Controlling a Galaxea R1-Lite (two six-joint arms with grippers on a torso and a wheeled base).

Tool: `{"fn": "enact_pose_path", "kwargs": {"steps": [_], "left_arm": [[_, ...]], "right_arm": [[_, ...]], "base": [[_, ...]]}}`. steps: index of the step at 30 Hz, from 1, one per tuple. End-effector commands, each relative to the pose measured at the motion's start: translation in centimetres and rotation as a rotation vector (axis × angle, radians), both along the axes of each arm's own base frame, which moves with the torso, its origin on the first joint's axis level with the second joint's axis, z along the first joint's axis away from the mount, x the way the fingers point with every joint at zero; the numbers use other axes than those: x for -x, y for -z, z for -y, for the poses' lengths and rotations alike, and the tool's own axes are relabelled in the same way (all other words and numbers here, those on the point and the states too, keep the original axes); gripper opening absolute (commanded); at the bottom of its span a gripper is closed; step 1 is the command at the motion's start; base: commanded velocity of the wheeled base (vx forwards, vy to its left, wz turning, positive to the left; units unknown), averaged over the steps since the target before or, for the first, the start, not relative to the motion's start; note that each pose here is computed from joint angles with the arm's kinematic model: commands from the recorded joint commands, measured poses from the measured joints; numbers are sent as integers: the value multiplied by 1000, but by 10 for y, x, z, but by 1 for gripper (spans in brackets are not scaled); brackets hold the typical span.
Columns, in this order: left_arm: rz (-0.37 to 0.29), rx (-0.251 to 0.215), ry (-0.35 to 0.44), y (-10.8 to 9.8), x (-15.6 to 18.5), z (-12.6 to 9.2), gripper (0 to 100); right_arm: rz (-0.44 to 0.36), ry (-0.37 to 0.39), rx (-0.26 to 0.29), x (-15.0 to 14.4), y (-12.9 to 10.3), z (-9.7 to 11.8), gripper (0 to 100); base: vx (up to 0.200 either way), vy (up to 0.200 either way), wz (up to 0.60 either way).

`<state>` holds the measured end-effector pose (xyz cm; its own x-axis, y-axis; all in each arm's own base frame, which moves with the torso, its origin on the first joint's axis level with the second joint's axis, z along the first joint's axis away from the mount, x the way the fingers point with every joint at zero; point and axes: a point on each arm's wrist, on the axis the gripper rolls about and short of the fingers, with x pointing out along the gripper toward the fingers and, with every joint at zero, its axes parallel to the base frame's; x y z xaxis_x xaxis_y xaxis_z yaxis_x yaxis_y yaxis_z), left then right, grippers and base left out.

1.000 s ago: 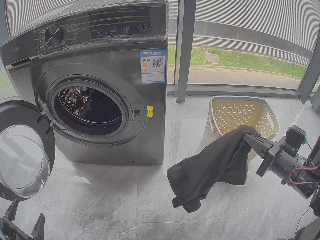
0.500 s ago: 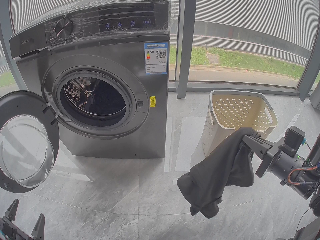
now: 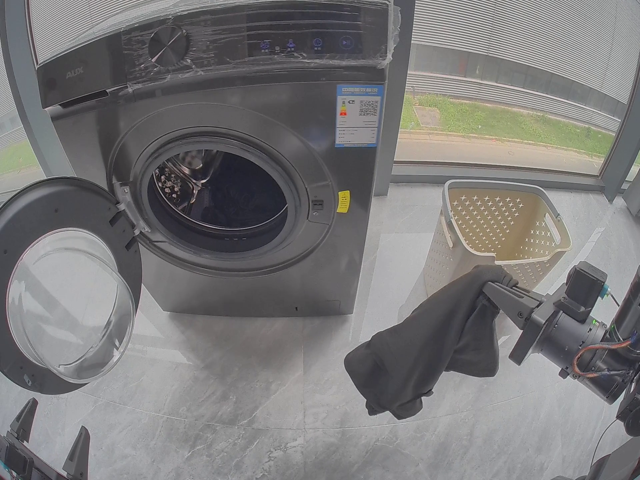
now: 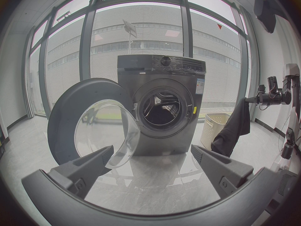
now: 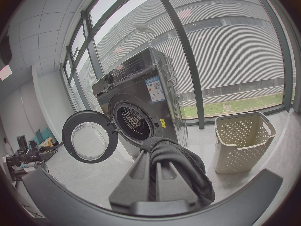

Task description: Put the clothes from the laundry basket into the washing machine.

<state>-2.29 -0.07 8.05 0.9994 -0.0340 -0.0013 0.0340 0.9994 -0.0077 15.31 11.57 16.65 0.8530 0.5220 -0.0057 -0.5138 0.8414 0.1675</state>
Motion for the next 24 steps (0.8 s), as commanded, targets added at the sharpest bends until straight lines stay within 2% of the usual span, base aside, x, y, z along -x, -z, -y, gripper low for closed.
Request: {"fn": "enact_pose_path", "kwargs": {"steps": [1,4,8,13,16,24], "left_arm": [[0,0,0,5,0,0,100],[0,0,0,5,0,0,100],[0,0,0,5,0,0,100],[0,0,0,5,0,0,100],[0,0,0,5,0,0,100],[0,0,-2,5,0,0,100]], "right_arm": [[-9,2,-5,0,1,1,0],[-35,-4,-36,1,2,0,0],[-52,-5,-48,2,6,2,0],[-52,-4,-48,2,5,1,0],[-52,-4,-48,2,5,1,0],[-53,9,-48,0,5,2,0]], "base": [[0,200,0],[0,200,0],[0,0,0],[0,0,0],[-200,0,0],[0,0,0]]}}
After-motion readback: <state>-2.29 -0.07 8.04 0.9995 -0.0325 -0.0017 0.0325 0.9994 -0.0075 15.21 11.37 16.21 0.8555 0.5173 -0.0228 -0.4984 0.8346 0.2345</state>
